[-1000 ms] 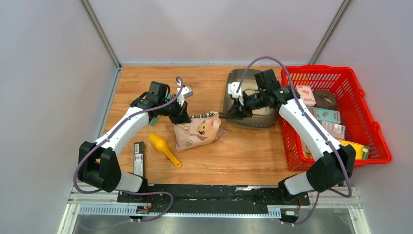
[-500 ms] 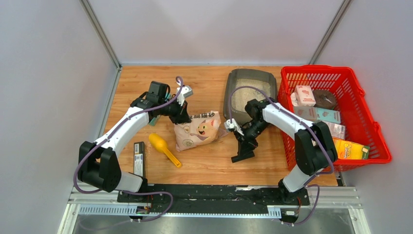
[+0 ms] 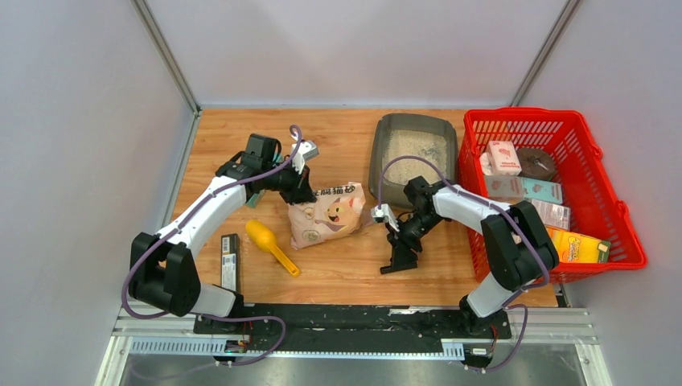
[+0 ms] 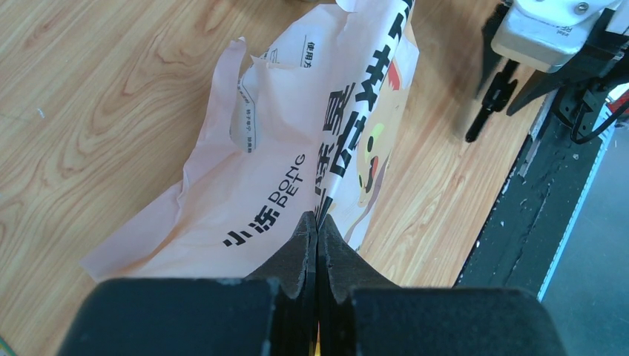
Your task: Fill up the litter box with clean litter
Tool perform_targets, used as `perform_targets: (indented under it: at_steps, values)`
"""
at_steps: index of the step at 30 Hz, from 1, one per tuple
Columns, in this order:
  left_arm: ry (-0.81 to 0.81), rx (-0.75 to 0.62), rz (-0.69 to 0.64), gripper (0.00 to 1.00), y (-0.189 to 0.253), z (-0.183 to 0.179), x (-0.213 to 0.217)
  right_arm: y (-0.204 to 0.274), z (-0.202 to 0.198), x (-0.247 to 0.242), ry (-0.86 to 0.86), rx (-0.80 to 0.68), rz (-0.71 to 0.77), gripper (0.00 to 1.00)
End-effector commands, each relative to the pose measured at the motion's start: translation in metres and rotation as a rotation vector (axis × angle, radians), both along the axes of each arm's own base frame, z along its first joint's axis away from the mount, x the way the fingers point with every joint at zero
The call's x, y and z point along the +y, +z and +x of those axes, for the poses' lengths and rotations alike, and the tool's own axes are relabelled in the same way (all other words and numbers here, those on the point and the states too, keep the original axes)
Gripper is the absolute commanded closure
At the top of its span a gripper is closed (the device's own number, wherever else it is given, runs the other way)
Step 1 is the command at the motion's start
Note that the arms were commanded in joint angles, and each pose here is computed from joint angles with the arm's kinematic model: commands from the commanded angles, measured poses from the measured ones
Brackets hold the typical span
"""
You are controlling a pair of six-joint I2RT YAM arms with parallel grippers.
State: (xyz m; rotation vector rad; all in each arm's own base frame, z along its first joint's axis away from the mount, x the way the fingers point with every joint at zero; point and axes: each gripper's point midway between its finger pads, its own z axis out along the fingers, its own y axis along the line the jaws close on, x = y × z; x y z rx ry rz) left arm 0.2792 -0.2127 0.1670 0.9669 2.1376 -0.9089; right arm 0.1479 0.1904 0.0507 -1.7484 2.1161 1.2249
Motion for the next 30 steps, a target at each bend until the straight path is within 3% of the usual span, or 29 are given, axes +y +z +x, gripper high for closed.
perform_targets:
  at_steps: [1,3,5,9,13,14,15,16,17,20,24,27,30]
  values:
    - [-0.055,-0.173,-0.132,1.00,0.056,0.014,-0.019,0.011,0.029,0.014,-0.070,-0.076,0.048,0.43]
    - [-0.057,-0.179,-0.128,1.00,0.056,0.014,-0.018,0.029,0.039,0.012,-0.077,-0.107,0.035,0.33]
    - [-0.051,-0.174,-0.128,1.00,0.054,0.015,-0.018,0.052,0.039,0.006,-0.064,-0.107,0.030,0.32]
    - [-0.009,-0.189,-0.135,1.00,0.054,0.020,-0.017,0.129,0.078,0.015,-0.143,-0.182,0.120,0.29]
    - [-0.017,-0.222,-0.140,1.00,0.065,0.020,-0.017,0.182,0.114,0.036,-0.282,-0.203,0.214,0.27]
    - [-0.028,-0.241,-0.143,1.00,0.071,0.020,-0.017,0.193,0.139,0.046,-0.317,-0.281,0.271,0.27]
    - [-0.037,-0.237,-0.142,1.00,0.073,0.017,-0.017,0.198,0.149,0.051,-0.414,-0.224,0.273,0.25]
    - [-0.047,-0.246,-0.145,0.97,0.077,0.016,-0.017,0.201,0.160,0.057,-0.444,-0.231,0.299,0.25]
    - [-0.072,-0.290,-0.157,0.79,0.092,0.014,-0.018,0.211,0.177,0.065,-0.464,-0.269,0.350,0.24]
    - [0.018,-0.349,-0.128,0.53,0.120,0.017,-0.003,0.209,0.199,0.079,-0.491,-0.212,0.373,0.22]
    - [0.366,-0.342,-0.128,0.38,0.140,0.045,0.052,0.201,0.207,0.091,-0.470,-0.214,0.390,0.21]
    - [0.627,-0.187,-0.147,0.31,0.116,0.052,0.094,0.193,0.201,0.099,-0.437,-0.244,0.385,0.21]
    - [0.708,0.049,-0.165,0.26,0.077,0.042,0.102,0.194,0.192,0.104,-0.429,-0.263,0.402,0.20]
